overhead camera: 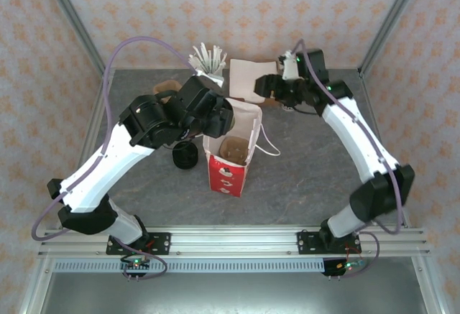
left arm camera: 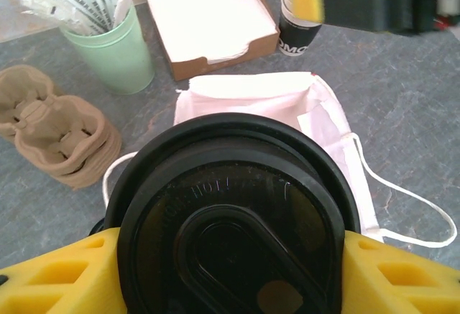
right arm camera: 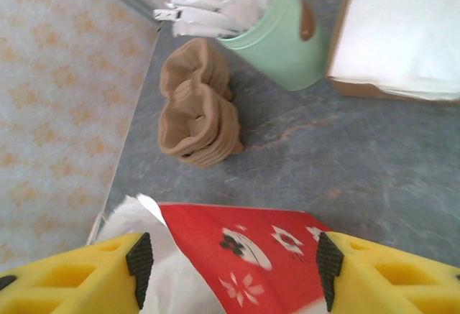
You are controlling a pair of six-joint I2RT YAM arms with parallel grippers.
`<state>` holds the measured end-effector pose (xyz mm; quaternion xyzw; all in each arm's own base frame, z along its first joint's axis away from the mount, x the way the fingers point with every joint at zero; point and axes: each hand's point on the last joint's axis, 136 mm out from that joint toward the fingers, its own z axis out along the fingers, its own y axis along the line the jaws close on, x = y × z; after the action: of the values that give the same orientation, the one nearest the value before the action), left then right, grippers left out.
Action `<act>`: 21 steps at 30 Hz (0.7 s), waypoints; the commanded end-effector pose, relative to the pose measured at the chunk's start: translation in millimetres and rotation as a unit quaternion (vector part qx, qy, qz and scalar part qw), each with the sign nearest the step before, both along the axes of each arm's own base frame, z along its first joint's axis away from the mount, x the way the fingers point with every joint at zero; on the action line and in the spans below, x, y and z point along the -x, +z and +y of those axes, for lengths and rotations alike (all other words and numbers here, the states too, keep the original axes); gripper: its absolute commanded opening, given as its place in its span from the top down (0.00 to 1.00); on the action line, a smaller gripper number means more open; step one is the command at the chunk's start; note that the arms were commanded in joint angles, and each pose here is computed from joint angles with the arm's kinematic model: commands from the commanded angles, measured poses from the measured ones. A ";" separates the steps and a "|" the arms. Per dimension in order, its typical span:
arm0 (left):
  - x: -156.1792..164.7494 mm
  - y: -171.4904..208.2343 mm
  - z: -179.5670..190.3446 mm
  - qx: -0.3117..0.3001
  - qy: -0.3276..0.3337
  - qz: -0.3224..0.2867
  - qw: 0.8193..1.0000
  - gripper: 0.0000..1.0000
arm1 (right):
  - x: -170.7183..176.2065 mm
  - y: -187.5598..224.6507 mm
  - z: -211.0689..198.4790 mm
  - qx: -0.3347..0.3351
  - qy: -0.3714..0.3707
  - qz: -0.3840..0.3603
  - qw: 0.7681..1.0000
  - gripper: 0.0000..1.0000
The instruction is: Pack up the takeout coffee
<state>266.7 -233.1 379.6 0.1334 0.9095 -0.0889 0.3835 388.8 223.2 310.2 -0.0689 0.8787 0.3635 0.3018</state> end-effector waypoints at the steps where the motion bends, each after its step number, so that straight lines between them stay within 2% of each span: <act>1: -6.7 7.0 -13.0 0.014 -0.020 -0.010 1.000 0.37 | 14.9 -10.0 20.6 0.013 0.123 0.007 0.992 0.39; 5: -8.7 2.8 -15.7 0.025 -0.011 -0.007 1.000 0.38 | 11.9 -6.8 30.1 0.001 0.163 -0.012 0.987 0.42; 8: -8.6 2.5 -13.3 0.033 -0.001 -0.009 0.999 0.38 | 8.4 -11.0 27.4 0.020 0.164 -0.027 0.986 0.42; 14: -4.3 -9.8 -6.1 0.034 0.018 0.006 0.999 0.39 | 20.6 3.1 32.6 -0.002 0.192 -0.053 0.980 0.44; 21: -1.3 -21.5 -5.8 0.018 0.014 0.024 0.999 0.39 | 24.0 -13.1 35.6 0.017 0.207 -0.055 0.977 0.46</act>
<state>270.4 -246.4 353.7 0.1207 0.9186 -0.1012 0.3624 372.6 253.0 288.5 -0.2433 0.8500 0.3934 0.2520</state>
